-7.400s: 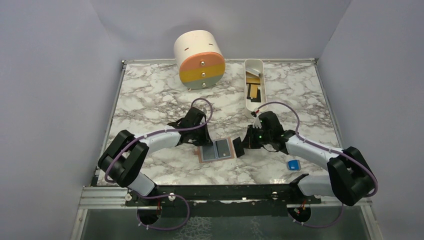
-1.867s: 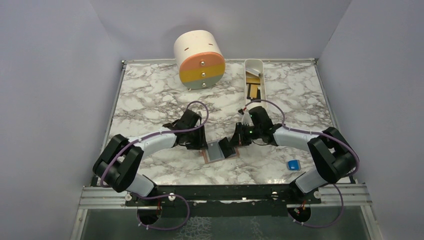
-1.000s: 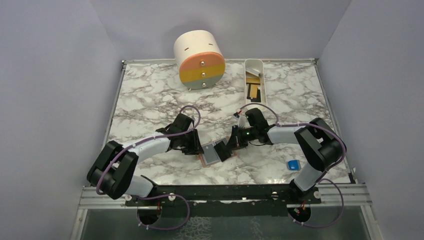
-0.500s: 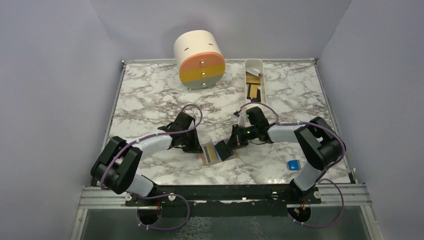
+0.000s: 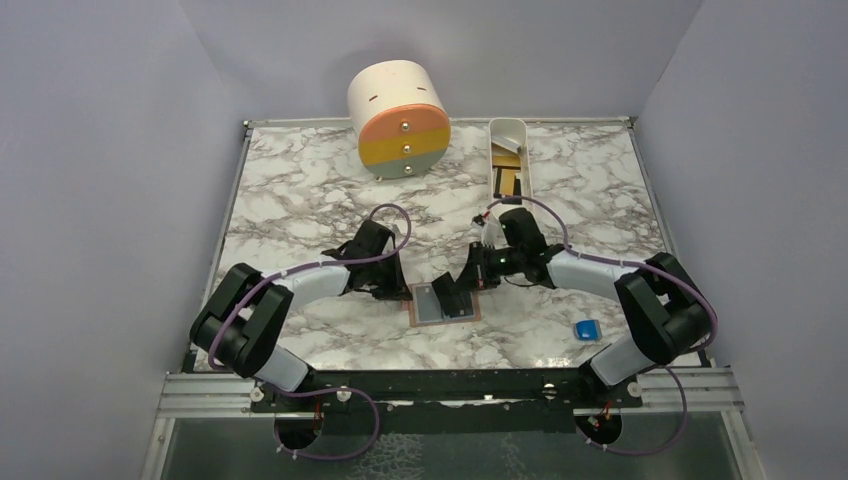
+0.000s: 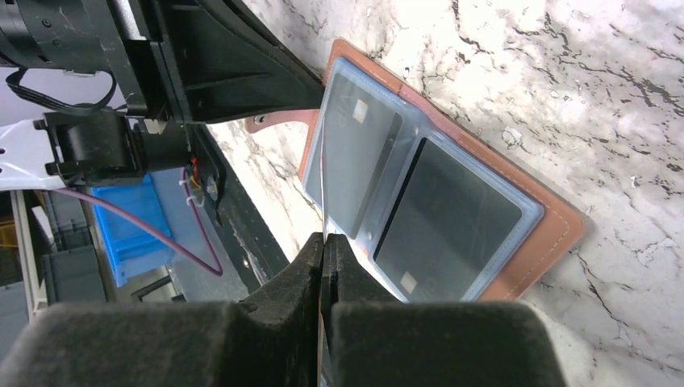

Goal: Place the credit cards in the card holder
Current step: Insert the credit card into the card holder.

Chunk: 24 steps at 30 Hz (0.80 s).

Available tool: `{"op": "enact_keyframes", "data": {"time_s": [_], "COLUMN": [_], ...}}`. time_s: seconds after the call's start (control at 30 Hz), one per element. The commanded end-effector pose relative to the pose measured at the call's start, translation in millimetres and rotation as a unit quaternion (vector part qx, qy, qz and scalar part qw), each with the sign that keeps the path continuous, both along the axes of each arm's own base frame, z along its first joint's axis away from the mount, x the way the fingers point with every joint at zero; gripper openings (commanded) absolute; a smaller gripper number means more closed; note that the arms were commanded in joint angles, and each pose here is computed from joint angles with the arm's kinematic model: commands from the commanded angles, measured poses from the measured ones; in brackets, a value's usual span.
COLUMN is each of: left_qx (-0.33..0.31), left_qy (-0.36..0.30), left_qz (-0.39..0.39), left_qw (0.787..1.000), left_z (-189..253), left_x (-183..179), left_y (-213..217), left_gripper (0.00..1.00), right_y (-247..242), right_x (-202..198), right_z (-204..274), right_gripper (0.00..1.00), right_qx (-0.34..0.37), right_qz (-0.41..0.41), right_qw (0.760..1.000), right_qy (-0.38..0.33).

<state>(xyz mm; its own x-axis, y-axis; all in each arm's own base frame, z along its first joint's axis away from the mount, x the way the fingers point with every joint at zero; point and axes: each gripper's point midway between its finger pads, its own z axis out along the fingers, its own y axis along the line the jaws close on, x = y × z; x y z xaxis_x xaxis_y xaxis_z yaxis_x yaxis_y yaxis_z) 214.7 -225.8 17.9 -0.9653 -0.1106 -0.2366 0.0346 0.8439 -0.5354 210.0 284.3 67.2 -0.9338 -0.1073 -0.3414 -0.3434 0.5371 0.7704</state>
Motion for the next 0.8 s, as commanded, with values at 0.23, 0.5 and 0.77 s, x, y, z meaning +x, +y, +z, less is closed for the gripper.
{"op": "enact_keyframes", "data": {"time_s": [0.23,0.5,0.77], "left_qx": [0.037,0.038,0.035], "left_qy": [0.004,0.005,0.006], "left_qz": [-0.011,-0.011,-0.008], "left_qw": [0.999,0.999,0.999], "left_z": [-19,-20,-19], "left_x": [-1,-2,-4], "left_y": [8,10,9], "left_gripper": [0.03,0.03,0.03], "right_y": [-9,-22,-29], "right_x": [-2,-6,-7], "right_z": [-14,-29,-34], "right_gripper": [0.01,0.01,0.01], "right_qx": [-0.029,-0.049,-0.047], "right_qz": [-0.024,-0.031,-0.041], "right_qw": [0.999,0.998,0.997], "right_qy": [0.017,0.029,0.035]}}
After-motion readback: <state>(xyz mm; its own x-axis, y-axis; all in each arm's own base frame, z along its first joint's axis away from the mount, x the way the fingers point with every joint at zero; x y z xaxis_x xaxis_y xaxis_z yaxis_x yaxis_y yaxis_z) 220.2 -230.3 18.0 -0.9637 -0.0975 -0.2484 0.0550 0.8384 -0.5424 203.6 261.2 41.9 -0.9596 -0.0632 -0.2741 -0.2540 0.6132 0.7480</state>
